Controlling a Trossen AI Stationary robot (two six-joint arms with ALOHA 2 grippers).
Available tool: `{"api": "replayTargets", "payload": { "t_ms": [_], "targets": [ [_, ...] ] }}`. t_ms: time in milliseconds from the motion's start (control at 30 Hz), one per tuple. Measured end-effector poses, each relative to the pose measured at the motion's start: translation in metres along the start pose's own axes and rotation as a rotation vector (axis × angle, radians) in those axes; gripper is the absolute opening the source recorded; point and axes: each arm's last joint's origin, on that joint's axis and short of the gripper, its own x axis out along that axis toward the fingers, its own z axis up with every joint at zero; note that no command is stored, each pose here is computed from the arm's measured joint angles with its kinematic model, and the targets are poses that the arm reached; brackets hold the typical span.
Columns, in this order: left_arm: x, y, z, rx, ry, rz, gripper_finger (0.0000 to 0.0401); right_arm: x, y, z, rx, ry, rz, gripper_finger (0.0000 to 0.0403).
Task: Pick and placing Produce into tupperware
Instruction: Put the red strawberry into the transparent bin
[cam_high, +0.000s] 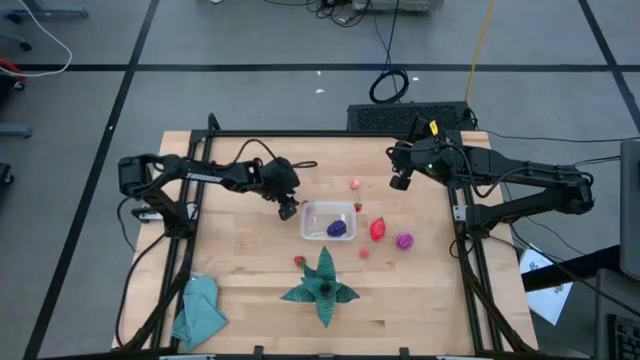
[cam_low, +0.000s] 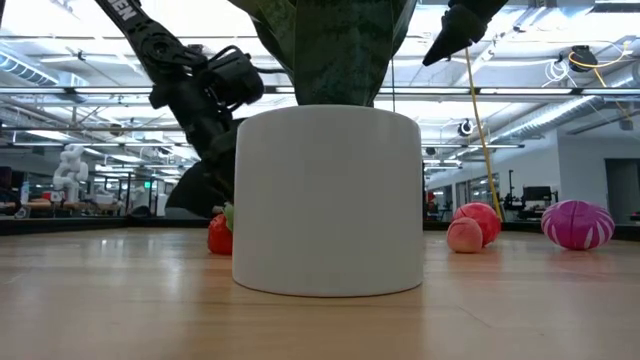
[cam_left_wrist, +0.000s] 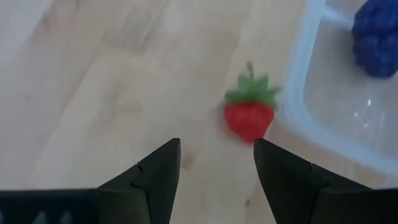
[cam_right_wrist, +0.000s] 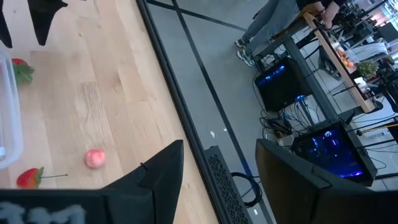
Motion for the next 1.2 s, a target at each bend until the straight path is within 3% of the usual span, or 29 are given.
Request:
{"api": "replayTargets", "payload": {
  "t_ms": [200,1200],
  "targets": [
    [0.000,-0.003,0.003,0.012,-0.031,-0.047,0.0209,0.000,0.000,0.000,0.000,0.000,0.000,0.0192],
    [0.016,-0.001,0.003,0.039,-0.029,-0.070,0.0209,0.000,0.000,0.000,0.025,-0.002,-0.001,0.0192]
  ]
}}
